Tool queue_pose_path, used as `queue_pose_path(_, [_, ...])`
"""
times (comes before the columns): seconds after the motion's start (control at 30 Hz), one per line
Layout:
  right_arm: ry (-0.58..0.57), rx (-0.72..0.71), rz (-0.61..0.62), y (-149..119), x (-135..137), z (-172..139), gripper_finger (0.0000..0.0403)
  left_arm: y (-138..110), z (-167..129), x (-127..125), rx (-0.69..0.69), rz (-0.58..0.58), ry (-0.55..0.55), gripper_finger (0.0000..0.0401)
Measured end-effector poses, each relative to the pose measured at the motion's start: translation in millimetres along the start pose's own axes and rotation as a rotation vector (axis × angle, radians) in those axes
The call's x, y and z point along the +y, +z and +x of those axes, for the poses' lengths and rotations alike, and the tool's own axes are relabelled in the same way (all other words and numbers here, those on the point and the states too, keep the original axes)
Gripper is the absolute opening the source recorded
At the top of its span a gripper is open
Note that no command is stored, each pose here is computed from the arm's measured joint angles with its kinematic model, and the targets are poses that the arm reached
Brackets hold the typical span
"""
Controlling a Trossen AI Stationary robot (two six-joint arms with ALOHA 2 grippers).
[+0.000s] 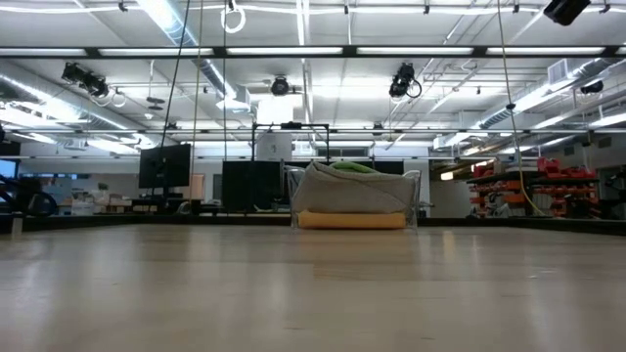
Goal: Fold microfiber towels
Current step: Return to Home Position
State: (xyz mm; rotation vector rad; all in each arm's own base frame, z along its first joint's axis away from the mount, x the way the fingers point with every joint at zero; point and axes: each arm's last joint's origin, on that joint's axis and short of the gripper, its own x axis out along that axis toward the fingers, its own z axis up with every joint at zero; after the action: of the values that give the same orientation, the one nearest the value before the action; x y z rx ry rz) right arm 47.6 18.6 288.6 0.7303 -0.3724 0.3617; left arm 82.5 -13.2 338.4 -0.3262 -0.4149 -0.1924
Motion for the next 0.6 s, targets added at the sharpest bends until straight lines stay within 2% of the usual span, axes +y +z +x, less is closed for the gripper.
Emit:
queue_pose_path(0.13, [0.032,-0.020,-0.009,-5,-2,1,0.0032,-20,-3,6,-0.066,0.005,-0.026,0.0272])
queue_pose_path(0.33, [0.112,0.061,0.043,-14,-4,1,0.0032,-40,-17,9,-0.089,-0.020,-0.141,0.0272])
queue_pose_path(0.47, [0.092,0.097,0.075,-26,-11,1,0.0032,-51,-25,11,-0.139,-0.035,-0.223,0.0272])
queue_pose_path(0.6, [0.099,0.093,0.099,-37,-18,1,0.0032,-63,-33,14,-0.163,-0.035,-0.254,0.0272])
